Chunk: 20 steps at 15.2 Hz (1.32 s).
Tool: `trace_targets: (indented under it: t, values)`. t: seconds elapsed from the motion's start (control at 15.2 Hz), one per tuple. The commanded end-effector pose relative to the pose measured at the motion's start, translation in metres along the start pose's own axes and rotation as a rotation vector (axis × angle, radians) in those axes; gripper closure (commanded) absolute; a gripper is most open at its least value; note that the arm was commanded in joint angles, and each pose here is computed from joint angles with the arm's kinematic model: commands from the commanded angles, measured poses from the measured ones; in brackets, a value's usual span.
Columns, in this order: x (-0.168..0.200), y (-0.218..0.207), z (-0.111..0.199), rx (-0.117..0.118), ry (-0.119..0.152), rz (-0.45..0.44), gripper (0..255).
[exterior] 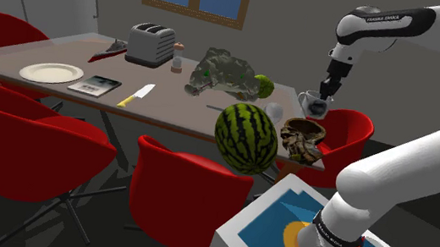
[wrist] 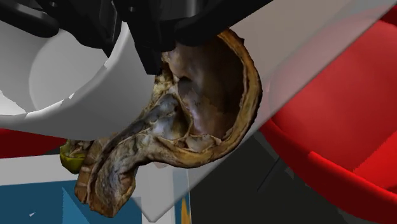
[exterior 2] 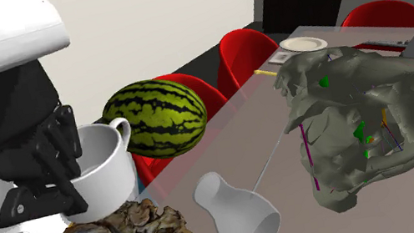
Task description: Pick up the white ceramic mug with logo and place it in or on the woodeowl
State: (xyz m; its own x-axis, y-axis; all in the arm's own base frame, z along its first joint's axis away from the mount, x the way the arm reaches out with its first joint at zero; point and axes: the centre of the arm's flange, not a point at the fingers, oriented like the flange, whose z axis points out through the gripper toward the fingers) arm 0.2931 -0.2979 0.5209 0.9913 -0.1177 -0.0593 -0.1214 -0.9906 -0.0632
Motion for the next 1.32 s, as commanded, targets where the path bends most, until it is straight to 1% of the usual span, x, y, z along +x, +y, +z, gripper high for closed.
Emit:
trace_targets:
  t: [0.0,0.92,1.25]
  values:
    - [-0.006,-0.004,0.008,-0.001,0.0,0.0,255]
    - [-0.001,0.001,0.082,-0.001,0.0,0.0,255]
    - [-0.001,0.001,0.082,-0.001,0.0,0.0,255]
